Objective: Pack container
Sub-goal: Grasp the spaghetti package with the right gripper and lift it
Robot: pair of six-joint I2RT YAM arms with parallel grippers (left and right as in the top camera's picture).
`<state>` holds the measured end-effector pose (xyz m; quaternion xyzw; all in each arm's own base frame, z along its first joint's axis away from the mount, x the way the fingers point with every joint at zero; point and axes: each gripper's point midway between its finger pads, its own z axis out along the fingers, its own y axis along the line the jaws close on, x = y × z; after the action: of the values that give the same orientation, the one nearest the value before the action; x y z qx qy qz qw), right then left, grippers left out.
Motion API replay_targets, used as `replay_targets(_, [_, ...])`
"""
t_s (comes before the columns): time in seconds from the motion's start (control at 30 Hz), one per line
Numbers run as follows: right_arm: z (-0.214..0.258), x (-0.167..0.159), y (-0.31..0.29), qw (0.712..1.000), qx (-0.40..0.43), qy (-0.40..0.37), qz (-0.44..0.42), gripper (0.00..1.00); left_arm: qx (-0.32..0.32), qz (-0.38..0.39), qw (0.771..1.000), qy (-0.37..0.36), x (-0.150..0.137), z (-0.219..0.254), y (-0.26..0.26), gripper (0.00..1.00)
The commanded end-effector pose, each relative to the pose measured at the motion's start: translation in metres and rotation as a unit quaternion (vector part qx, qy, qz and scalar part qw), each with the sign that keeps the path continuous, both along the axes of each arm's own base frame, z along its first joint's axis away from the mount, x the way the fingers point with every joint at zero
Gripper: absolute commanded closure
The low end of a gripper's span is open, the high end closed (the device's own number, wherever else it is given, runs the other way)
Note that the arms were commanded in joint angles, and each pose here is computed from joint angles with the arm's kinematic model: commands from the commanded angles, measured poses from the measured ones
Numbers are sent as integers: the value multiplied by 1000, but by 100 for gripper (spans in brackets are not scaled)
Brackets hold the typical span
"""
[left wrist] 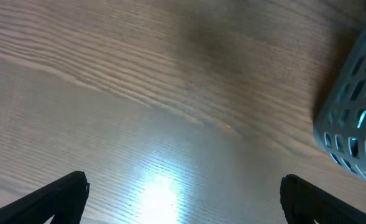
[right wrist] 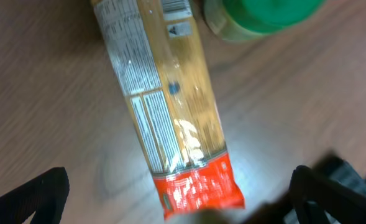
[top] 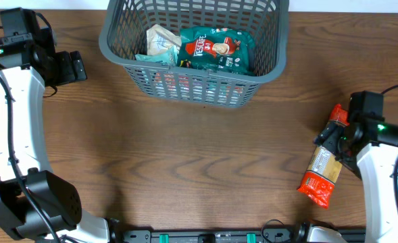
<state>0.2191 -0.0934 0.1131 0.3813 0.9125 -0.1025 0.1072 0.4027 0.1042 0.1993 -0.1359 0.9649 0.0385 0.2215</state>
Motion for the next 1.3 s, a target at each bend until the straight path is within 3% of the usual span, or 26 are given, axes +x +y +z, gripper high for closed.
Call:
replay_targets(0.0, [-14, 1, -7, 1000, -13, 6, 11, 1, 1, -9, 1000, 3, -1, -1, -2, 1])
replay_targets(0.37, [-56, 19, -16, 999, -25, -18, 26, 1, 1, -9, 1000, 7, -2, -2, -2, 2])
replay_targets(1.0, [-118, 18, -16, 999, -11, -37, 34, 2, 1, -9, 1000, 6, -2, -2, -2, 1])
replay_targets(1.2, [-132, 13, -15, 999, -7, -30, 35, 12, 1, -9, 1000, 6, -2, -2, -2, 1])
replay_targets(1.27, [-134, 13, -14, 999, -6, -27, 35, 26, 1, -9, 1000, 6, -2, -2, -2, 2])
